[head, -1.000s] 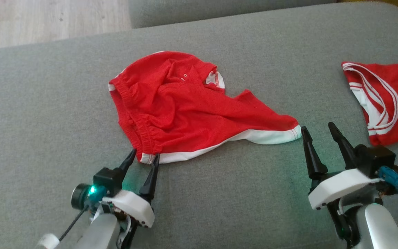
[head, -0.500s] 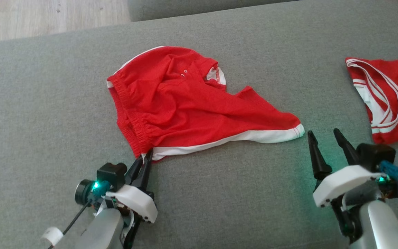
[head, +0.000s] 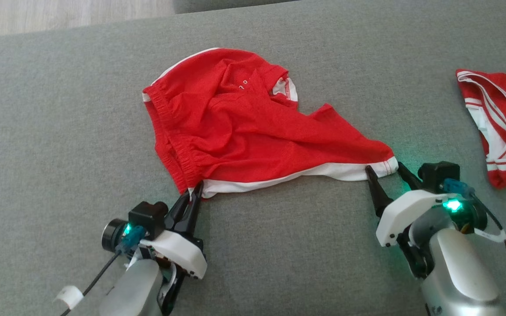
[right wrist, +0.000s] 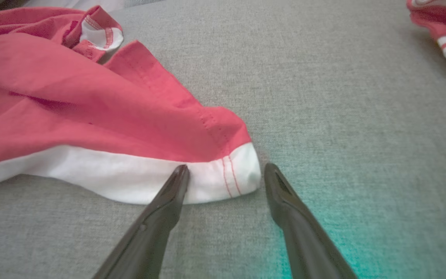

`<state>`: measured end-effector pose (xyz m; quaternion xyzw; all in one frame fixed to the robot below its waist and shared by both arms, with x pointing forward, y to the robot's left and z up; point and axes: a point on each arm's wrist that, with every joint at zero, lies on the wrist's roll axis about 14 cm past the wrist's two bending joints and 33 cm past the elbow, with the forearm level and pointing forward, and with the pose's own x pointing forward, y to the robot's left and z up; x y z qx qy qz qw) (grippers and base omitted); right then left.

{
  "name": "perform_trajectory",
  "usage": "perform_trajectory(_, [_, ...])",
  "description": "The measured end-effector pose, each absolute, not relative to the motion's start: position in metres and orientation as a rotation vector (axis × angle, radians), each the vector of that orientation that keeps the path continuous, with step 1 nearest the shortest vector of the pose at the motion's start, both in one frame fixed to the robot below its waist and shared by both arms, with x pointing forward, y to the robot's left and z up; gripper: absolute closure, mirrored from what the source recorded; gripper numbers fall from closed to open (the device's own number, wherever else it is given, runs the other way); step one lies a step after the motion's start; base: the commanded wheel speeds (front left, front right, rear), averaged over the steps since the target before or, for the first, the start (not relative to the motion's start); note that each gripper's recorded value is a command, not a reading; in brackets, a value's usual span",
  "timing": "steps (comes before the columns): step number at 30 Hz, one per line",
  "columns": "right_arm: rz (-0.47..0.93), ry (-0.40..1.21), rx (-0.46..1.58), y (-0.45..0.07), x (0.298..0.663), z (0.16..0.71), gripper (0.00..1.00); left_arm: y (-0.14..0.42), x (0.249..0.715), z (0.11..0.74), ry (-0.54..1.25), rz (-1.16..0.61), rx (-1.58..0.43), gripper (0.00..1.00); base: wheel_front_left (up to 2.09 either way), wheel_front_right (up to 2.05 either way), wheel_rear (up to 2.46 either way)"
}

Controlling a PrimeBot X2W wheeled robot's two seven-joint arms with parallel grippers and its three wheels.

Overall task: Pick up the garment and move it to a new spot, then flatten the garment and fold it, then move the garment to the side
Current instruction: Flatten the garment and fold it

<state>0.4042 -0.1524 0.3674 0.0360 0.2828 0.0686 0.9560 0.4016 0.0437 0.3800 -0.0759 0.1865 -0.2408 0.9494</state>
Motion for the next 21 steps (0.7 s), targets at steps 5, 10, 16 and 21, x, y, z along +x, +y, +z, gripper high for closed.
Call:
perform_trajectory(5, [0.160, 0.584, 0.058, -0.147, 0.412, 0.366, 1.00, 0.043, 0.401, 0.383, 0.373, -0.496, -0.157, 1.00, 0.00, 0.00, 0.00])
perform_trajectory(10, [0.159, 0.534, 0.109, -0.142, 0.415, 0.375, 1.00, 0.044, 0.403, 0.394, 0.339, -0.494, -0.172, 1.00, 0.00, 0.00, 0.00])
perform_trajectory(16, [0.121, 0.325, 0.243, -0.151, 0.429, 0.437, 1.00, 0.034, 0.408, 0.447, 0.182, -0.531, -0.241, 1.00, 0.00, 0.00, 0.00])
perform_trajectory(21, [0.080, 0.212, 0.199, -0.177, 0.417, 0.496, 1.00, 0.035, 0.408, 0.507, 0.056, -0.597, -0.273, 1.00, 0.00, 0.00, 0.00])
